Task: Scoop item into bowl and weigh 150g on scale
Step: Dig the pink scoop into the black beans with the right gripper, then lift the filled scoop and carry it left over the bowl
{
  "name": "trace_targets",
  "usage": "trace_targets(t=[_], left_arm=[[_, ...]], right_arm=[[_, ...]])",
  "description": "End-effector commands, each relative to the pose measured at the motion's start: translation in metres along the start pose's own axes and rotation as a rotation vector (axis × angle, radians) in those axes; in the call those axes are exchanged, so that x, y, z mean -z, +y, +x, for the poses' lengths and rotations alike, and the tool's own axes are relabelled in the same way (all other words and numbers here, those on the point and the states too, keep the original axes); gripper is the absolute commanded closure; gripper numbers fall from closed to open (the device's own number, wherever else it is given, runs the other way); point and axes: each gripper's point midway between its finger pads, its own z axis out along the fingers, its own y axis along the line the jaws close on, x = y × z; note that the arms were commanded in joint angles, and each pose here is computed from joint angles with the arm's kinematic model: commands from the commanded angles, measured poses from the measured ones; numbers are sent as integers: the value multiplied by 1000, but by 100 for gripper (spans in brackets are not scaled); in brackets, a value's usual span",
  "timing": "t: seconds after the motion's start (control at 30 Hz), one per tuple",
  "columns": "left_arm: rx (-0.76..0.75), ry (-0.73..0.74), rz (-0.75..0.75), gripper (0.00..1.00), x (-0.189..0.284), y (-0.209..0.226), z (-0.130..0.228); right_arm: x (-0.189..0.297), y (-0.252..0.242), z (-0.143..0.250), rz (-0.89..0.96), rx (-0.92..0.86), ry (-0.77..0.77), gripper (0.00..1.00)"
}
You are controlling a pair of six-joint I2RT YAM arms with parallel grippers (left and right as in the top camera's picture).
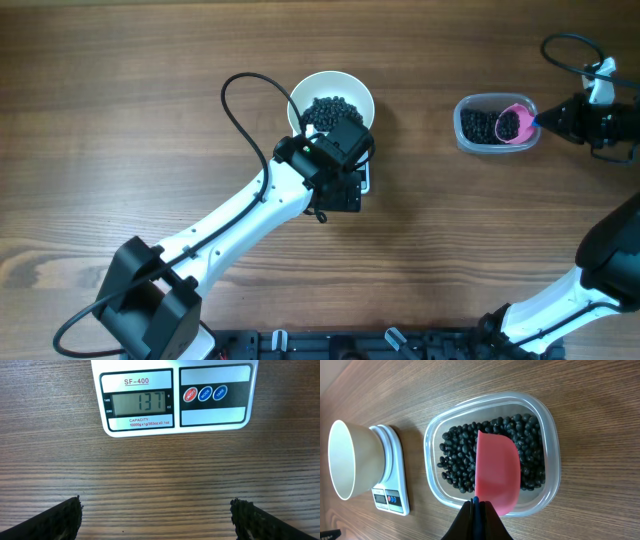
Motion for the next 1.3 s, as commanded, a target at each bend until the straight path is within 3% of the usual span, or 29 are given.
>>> trace_targets(t=[0.0, 0.3, 0.53, 0.73, 1.27], left_arm=[[3, -2, -23, 0, -4, 2, 1], [3, -2, -23, 0, -4, 2, 1], [3, -2, -23, 0, -4, 2, 1], [3, -2, -23, 0, -4, 2, 1], [3, -2, -23, 0, -4, 2, 1]], right_arm=[[11, 8, -7, -4, 16, -30, 96], [12, 29, -14, -123, 21, -69, 96], [12, 26, -17, -106, -15, -76, 96], [27, 71, -29, -391, 17, -159, 96], [34, 113, -30, -591, 75, -178, 96]])
